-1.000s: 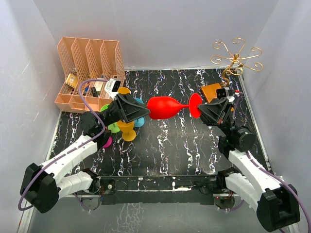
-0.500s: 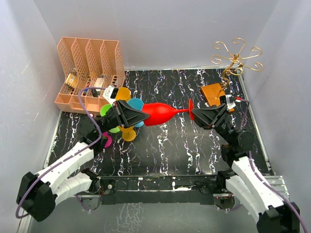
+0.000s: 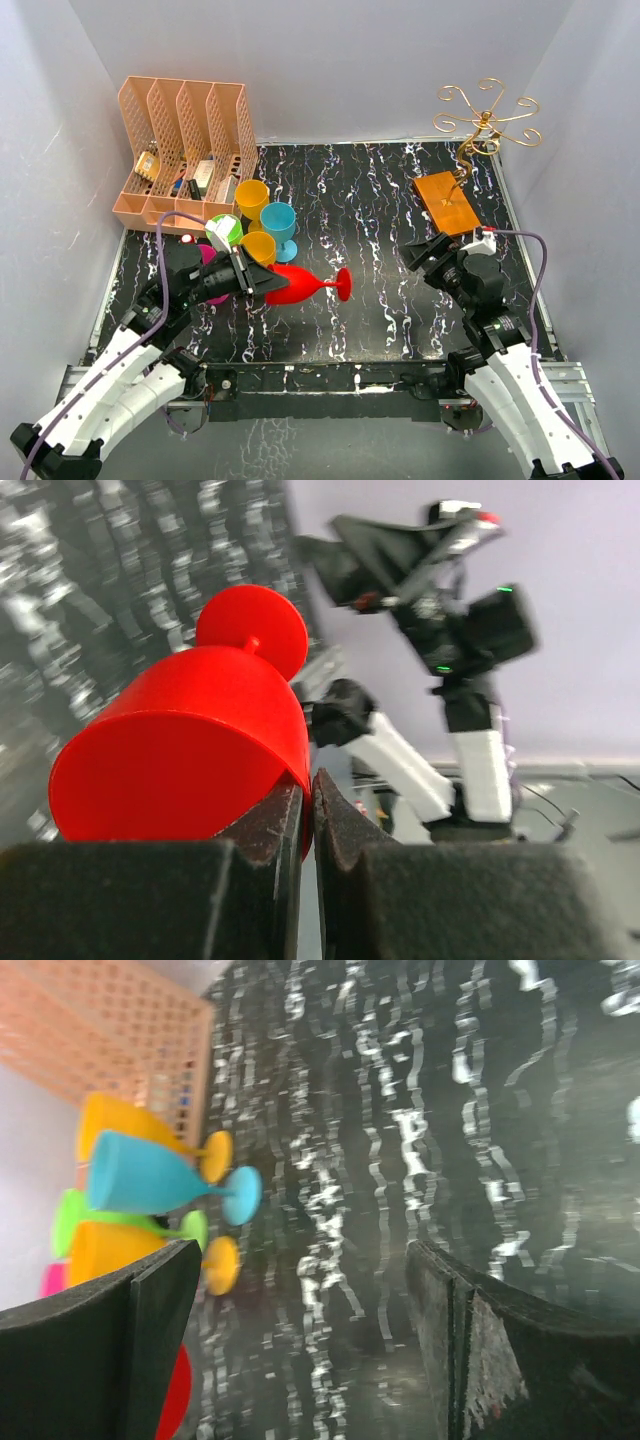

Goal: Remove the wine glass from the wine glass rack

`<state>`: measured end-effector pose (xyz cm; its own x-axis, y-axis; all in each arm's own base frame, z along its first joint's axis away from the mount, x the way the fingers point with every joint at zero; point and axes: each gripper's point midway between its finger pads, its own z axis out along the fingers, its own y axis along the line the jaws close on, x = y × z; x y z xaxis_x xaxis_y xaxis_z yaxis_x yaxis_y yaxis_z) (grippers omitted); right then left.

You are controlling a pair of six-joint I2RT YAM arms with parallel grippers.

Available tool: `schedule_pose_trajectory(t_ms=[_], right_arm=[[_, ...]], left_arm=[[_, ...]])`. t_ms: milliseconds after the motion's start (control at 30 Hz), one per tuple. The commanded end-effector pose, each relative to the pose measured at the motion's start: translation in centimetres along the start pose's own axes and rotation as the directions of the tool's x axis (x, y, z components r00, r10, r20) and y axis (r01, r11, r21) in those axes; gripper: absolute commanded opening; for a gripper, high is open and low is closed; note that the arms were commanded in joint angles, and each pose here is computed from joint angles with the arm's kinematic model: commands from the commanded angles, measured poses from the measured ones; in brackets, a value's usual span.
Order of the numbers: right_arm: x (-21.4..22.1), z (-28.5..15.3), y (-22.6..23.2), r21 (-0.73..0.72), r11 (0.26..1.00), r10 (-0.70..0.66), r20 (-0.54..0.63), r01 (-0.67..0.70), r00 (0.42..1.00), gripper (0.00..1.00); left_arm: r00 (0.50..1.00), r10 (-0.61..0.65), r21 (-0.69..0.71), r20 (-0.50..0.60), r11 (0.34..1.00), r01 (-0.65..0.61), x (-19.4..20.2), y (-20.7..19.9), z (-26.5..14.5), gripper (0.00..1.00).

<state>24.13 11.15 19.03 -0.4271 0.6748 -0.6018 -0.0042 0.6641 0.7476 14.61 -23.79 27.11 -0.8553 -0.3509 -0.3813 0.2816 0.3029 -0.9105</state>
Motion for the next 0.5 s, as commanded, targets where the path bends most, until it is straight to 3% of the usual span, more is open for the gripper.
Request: schedule_pose_trajectory(t_ms=[0, 133, 233, 300, 467], right_arm=[[-4.2, -0.5, -0.9, 0.131, 0.985, -0.133, 0.148, 0.113, 0.98, 0.95], [-4.9, 0.4, -0.5, 0.141, 0.983, -0.135, 0.153, 0.113, 0.979, 0.99], [-5.6, 1.0, -0.5, 0.175, 0.98, -0.126, 0.16, 0.097, 0.979, 0.99], [-6.0, 1.1, -0.4, 0.192, 0.978, -0.114, 0.166, 0.081, 0.98, 0.99], [-6.0, 1.2, 0.5, 0.154, 0.98, -0.146, 0.149, 0.123, 0.978, 0.99]], left_arm=[[0.994, -0.012, -0.394, -0.105, 0.919, -0.031, 3.0, 5.7, -4.6, 0.0], [0.993, 0.002, -0.607, -0.121, 0.791, -0.076, 2.7, 7.7, -8.3, 0.0], [0.992, 0.01, -0.784, -0.122, 0.613, -0.103, 1.9, 9.6, -11.8, 0.0], [0.989, 0.029, -0.839, -0.142, 0.527, -0.136, 1.0, 10.2, -12.9, 0.0], [0.98, 0.059, -0.882, -0.19, 0.428, -0.197, -0.8, 11.7, -12.4, 0.0]])
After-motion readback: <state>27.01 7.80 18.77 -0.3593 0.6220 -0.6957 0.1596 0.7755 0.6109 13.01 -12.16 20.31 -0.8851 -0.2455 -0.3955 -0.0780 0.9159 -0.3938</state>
